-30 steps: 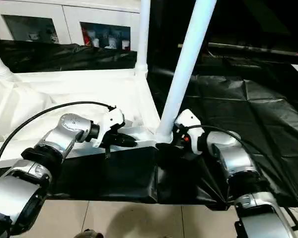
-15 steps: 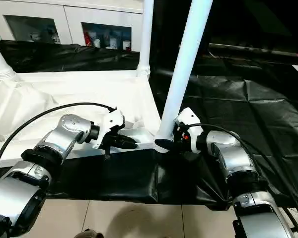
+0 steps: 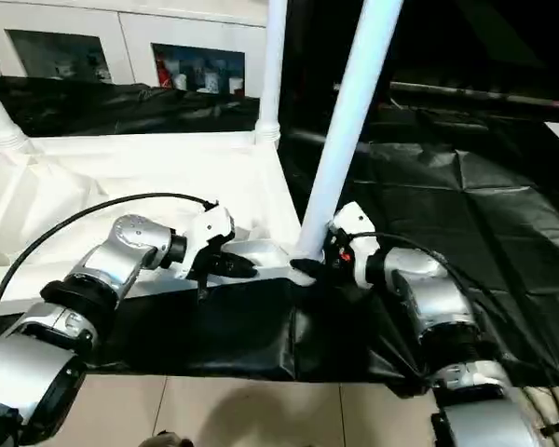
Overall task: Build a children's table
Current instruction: Rotate leg to tighten
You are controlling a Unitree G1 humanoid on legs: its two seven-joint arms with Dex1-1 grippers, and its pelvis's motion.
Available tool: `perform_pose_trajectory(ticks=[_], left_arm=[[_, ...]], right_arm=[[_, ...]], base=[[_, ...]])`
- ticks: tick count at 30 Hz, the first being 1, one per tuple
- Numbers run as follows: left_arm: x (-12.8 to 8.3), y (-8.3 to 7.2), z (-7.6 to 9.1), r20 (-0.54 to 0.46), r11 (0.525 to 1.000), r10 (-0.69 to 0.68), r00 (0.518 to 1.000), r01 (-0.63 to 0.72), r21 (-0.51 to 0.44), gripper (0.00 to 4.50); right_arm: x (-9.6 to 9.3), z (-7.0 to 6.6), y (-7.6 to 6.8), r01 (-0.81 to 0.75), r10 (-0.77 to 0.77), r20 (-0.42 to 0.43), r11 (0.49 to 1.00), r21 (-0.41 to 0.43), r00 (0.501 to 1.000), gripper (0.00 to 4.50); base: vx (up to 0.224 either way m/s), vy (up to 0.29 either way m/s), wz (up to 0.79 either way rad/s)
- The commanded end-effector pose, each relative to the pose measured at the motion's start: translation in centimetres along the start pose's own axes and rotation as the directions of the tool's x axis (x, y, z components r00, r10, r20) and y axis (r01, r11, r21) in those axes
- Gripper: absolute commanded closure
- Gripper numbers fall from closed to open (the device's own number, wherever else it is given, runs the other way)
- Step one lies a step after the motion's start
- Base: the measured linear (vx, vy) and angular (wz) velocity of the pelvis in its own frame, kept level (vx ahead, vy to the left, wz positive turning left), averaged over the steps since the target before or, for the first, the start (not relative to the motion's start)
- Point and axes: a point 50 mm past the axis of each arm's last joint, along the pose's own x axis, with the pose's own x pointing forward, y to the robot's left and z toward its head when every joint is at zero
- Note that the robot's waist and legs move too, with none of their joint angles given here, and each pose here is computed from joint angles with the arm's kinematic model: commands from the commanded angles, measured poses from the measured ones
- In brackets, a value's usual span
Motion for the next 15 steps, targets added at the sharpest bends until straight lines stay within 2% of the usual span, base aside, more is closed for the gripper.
perform_pose_trajectory(ticks=[1,2,3,4,5,6,7,8,10,12,15], left_arm=[[0.6,0.1,-0.2,0.030,0.996,0.066,0.997,-0.064,-0.065,4.50],[0.7,0.2,-0.2,0.029,0.994,0.084,0.996,-0.082,-0.071,4.50],[0.9,0.4,-0.1,0.024,0.986,0.139,0.990,-0.137,-0.091,4.50],[1.7,0.6,0.2,0.016,0.970,0.214,0.977,-0.210,-0.123,4.50],[2.6,0.6,0.8,0.016,0.954,0.265,0.964,-0.260,-0.151,4.50],[2.6,0.6,0.8,0.016,0.954,0.265,0.964,-0.260,-0.151,4.50],[4.2,0.2,1.8,0.024,0.938,0.307,0.952,-0.298,-0.176,4.50],[4.5,0.1,2.0,0.026,0.937,0.310,0.950,-0.300,-0.180,4.50],[5.5,-0.4,2.7,0.031,0.940,0.309,0.950,-0.301,-0.163,4.50],[5.8,-0.6,2.8,0.023,0.944,0.301,0.953,-0.295,-0.145,4.50],[5.7,-0.6,2.7,0.018,0.945,0.300,0.954,-0.294,-0.141,4.50]], right_arm=[[-0.2,-1.4,-0.4,0.086,-0.084,-0.046,0.995,0.049,0.995,1.77],[0.0,-1.4,-0.5,0.115,-0.113,-0.038,0.991,0.069,0.993,1.77],[0.4,-1.6,-0.7,0.203,-0.202,-0.022,0.970,0.135,0.979,1.77],[1.4,-1.6,-0.7,0.323,-0.329,-0.011,0.920,0.223,0.944,1.77],[2.5,-1.5,-0.3,0.411,-0.422,-0.020,0.870,0.274,0.906,1.77],[2.5,-1.5,-0.3,0.411,-0.422,-0.020,0.870,0.274,0.906,1.77],[4.3,-1.0,0.7,0.483,-0.497,-0.033,0.822,0.301,0.867,1.77],[4.7,-0.8,1.0,0.489,-0.504,-0.031,0.819,0.299,0.863,1.77],[6.2,0.1,2.2,0.468,-0.483,-0.004,0.848,0.249,0.876,1.77],[6.9,0.5,2.9,0.441,-0.456,0.013,0.868,0.226,0.890,1.77],[7.0,0.6,3.0,0.438,-0.452,0.021,0.873,0.213,0.892,1.77]], base=[[0.000,0.000,0.00],[0.000,0.000,0.00],[0.000,0.000,0.00],[0.000,0.000,0.00],[0.000,0.000,0.00],[0.000,0.000,0.00],[0.000,0.000,0.00],[0.000,0.000,0.00],[0.000,0.000,0.00],[0.000,0.000,0.00],[0.000,0.000,0.00]])
